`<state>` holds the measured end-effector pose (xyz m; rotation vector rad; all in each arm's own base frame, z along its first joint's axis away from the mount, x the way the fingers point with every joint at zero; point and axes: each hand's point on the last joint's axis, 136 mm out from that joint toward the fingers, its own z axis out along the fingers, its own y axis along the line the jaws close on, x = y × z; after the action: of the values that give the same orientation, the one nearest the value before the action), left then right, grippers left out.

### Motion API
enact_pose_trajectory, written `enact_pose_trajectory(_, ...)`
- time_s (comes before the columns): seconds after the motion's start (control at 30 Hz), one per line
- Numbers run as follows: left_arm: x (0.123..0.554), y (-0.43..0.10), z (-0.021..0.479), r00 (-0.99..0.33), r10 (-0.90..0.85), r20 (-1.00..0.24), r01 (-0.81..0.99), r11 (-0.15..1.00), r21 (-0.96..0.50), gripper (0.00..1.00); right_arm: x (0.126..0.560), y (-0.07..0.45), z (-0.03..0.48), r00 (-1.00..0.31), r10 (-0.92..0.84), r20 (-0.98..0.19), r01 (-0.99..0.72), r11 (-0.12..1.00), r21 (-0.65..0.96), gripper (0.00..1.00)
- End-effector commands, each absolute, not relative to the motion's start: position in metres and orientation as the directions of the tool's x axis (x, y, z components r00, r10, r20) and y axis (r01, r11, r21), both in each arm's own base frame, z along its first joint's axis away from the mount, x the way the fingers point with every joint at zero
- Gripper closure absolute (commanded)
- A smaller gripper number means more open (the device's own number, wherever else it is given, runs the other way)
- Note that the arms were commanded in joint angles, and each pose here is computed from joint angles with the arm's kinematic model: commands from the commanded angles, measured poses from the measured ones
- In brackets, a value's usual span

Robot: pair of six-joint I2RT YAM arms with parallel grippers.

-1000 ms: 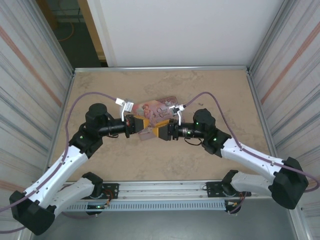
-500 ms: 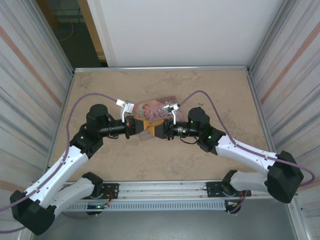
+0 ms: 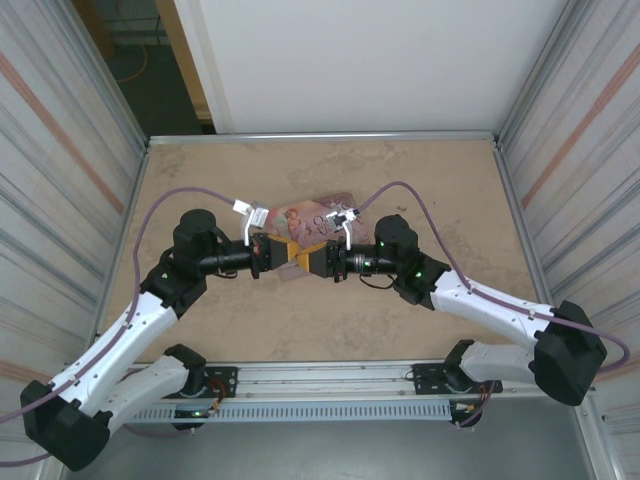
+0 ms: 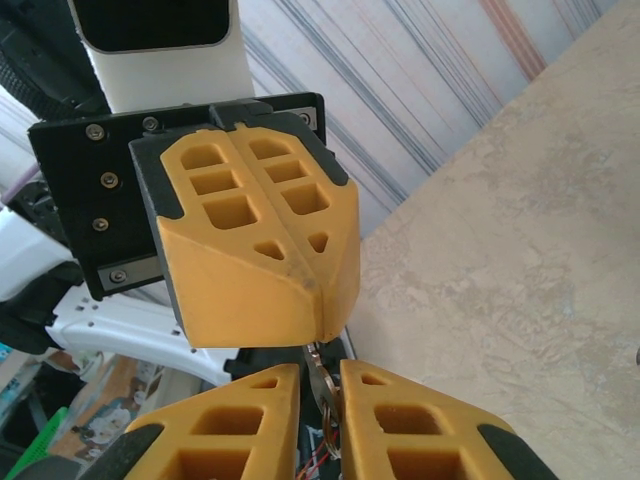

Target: Unlock the padlock with the key

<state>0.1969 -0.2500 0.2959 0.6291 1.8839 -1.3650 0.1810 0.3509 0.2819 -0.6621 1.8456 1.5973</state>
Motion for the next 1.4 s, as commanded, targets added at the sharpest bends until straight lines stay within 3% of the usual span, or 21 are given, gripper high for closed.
enact_pose_trajectory(0.0, 0.196, -0.248, 0.304, -0.593, -0.042, -0.804, 0.758, 0.308, -0.575, 1.0, 0.176, 0.352, 0.283, -0.684, 0.006, -0.73, -0.723, 0.137, 0.678, 0.85)
enact_pose_trajectory(0.33, 0.199, -0.247, 0.303, -0.59, -0.052, -0.805, 0.752, 0.326, -0.573, 0.97, 0.175, 0.349, 0.277, -0.688, -0.007, -0.726, -0.717, 0.162, 0.678, 1.0)
enact_pose_trajectory(0.53, 0.204, -0.242, 0.303, -0.587, -0.07, -0.807, 0.736, 0.371, -0.567, 0.52, 0.183, 0.336, 0.267, -0.676, -0.015, -0.737, -0.714, 0.261, 0.649, 1.0)
enact_pose_trajectory(0.63, 0.208, -0.234, 0.294, -0.59, -0.075, -0.804, 0.707, 0.434, -0.559, 0.41, 0.196, 0.321, 0.261, -0.681, -0.002, -0.732, -0.693, 0.323, 0.644, 1.0)
enact_pose_trajectory(0.97, 0.213, -0.231, 0.22, -0.715, -0.148, -0.683, 0.542, 0.499, -0.676, 0.35, 0.266, 0.257, 0.235, -0.7, 0.221, -0.679, -0.568, 0.405, 0.717, 1.0)
enact_pose_trajectory(1.37, 0.227, -0.254, 0.147, -0.796, -0.174, -0.579, 0.404, 0.56, -0.723, 0.33, 0.336, 0.247, 0.169, -0.788, 0.291, -0.542, -0.376, 0.47, 0.799, 1.0)
